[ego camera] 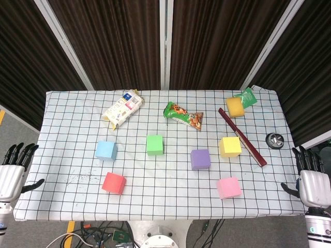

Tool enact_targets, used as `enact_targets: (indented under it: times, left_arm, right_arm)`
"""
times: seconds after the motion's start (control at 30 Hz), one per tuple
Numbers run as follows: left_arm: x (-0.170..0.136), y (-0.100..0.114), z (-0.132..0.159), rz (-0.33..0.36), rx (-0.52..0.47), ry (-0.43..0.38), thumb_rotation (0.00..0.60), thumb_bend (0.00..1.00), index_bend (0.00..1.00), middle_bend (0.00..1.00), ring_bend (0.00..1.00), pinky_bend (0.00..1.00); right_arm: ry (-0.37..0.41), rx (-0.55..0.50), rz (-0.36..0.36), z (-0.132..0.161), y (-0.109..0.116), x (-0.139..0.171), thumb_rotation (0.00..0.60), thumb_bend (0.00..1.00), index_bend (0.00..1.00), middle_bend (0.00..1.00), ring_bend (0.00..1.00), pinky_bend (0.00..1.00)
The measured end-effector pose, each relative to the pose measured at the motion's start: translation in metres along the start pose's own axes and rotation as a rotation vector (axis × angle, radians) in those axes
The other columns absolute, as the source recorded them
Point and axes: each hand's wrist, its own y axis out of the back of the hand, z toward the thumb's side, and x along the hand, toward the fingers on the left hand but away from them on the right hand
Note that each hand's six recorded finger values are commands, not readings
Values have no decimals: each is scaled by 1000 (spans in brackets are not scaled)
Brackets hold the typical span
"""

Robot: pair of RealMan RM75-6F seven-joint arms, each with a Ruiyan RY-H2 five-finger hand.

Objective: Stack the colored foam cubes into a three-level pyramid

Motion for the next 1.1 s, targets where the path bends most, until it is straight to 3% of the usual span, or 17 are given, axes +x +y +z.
enact_targets:
  times: [0.23, 0.37, 0.67, 0.87, 1.1]
  left_arm:
    - [2, -2, 2, -11, -35, 0, 600, 0, 94, 85, 0, 52]
    - [8, -1, 7, -23, -101, 0, 600, 0, 94, 85, 0, 58]
    - [56, -3, 32, -104, -221, -85, 600, 0, 85, 98, 0, 66]
    - [92, -22, 57, -188, -248, -153, 600, 0, 78, 97, 0, 64]
    - [119, -58, 84, -292, -253, -201, 600, 0, 73, 97, 0, 60]
  right_arm:
    - [9, -21, 10, 4, -3, 0, 600, 0, 0, 0, 0, 0]
    - [14, -46, 0, 8, 0, -2, 600, 0, 0, 0, 0, 0]
    - [62, -71, -8, 23, 9, -9, 600, 0, 0, 0, 0, 0]
    - [83, -93, -27, 32, 21, -17, 600, 0, 0, 0, 0, 0]
    - [77, -95, -2, 32, 18, -20, 600, 0, 0, 0, 0, 0]
